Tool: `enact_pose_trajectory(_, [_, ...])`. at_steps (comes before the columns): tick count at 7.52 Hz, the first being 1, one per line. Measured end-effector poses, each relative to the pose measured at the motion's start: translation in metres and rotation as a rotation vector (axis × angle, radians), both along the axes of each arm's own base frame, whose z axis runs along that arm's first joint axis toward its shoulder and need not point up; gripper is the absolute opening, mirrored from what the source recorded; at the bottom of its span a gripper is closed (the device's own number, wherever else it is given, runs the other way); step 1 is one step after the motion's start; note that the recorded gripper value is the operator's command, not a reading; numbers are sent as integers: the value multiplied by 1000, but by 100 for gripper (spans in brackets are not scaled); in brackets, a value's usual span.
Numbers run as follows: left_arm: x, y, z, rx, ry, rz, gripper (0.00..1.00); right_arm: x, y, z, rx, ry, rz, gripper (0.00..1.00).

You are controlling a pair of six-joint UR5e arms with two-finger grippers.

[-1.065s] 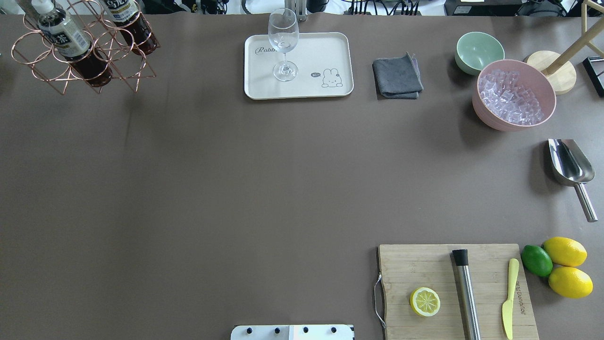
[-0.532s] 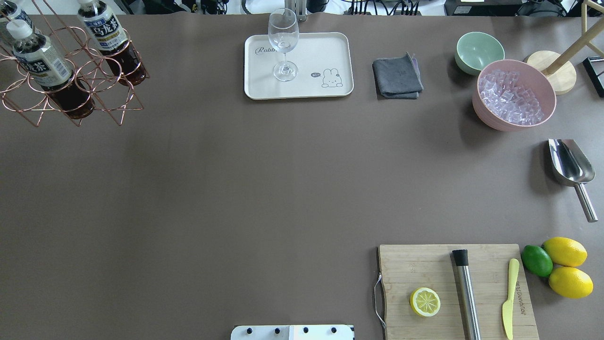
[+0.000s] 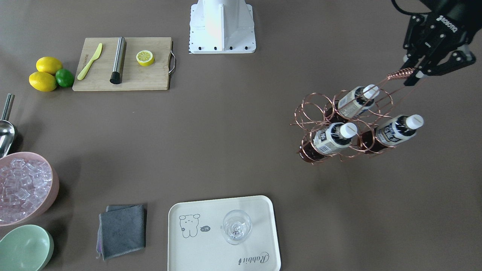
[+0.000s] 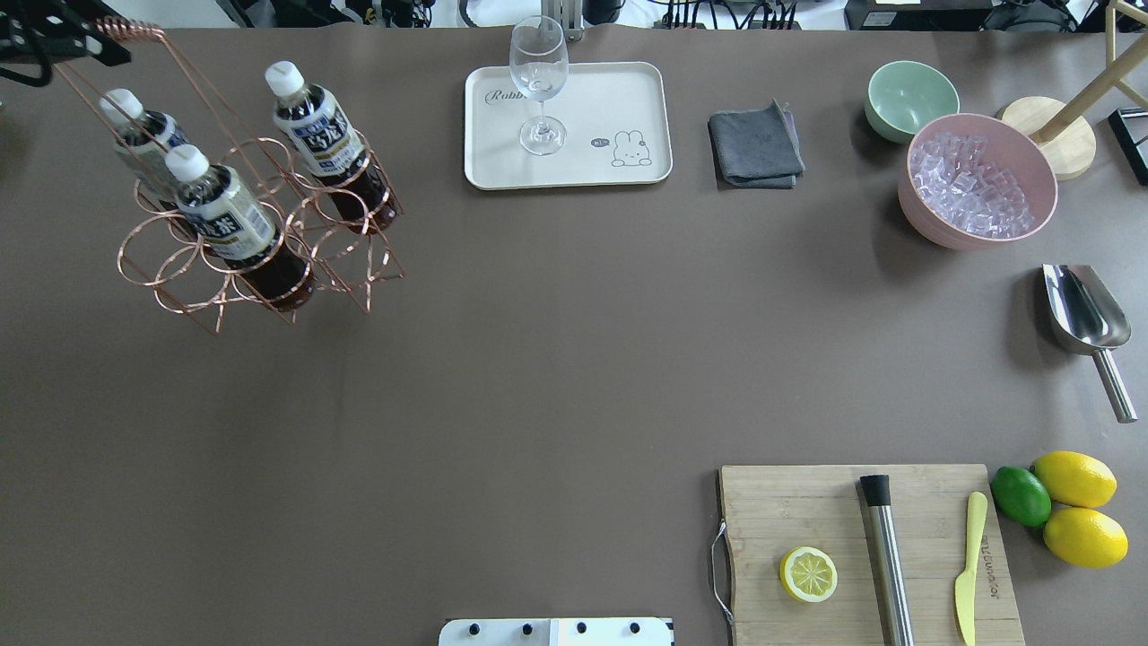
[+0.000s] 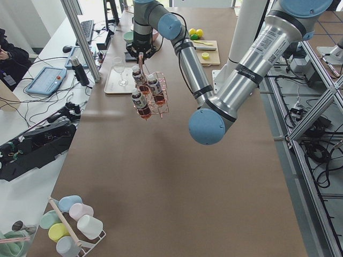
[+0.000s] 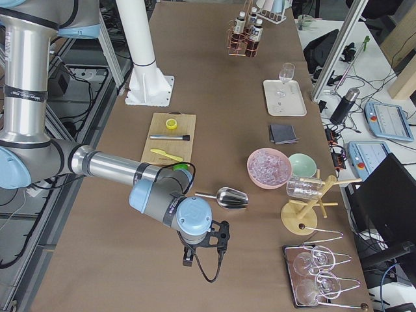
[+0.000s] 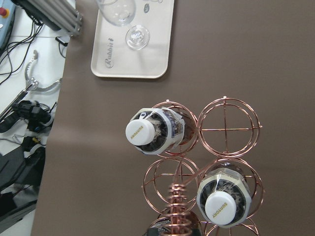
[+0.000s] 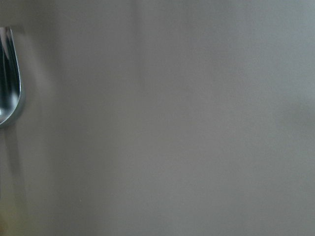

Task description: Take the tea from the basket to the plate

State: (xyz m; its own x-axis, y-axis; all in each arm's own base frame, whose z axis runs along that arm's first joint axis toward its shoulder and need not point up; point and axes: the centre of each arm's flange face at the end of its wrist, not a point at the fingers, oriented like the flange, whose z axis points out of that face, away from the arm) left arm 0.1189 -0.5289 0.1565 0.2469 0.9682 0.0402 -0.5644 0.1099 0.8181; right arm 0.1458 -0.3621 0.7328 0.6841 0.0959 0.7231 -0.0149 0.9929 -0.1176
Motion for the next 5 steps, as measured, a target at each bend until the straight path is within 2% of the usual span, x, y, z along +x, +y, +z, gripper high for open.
enact_pose_trajectory(3, [121,48,-95,-88,123,77,0,0,-4,-7,22,-14,4,100])
enact_pose_trajectory(4, [152,63,-119,-98,139,100,0,-5,-11,-13,40,-18,-11,100])
enact_pose_trajectory(5, [180,79,-134,-94,141,123,0,-20,-22,-24,80,-14,-53,100])
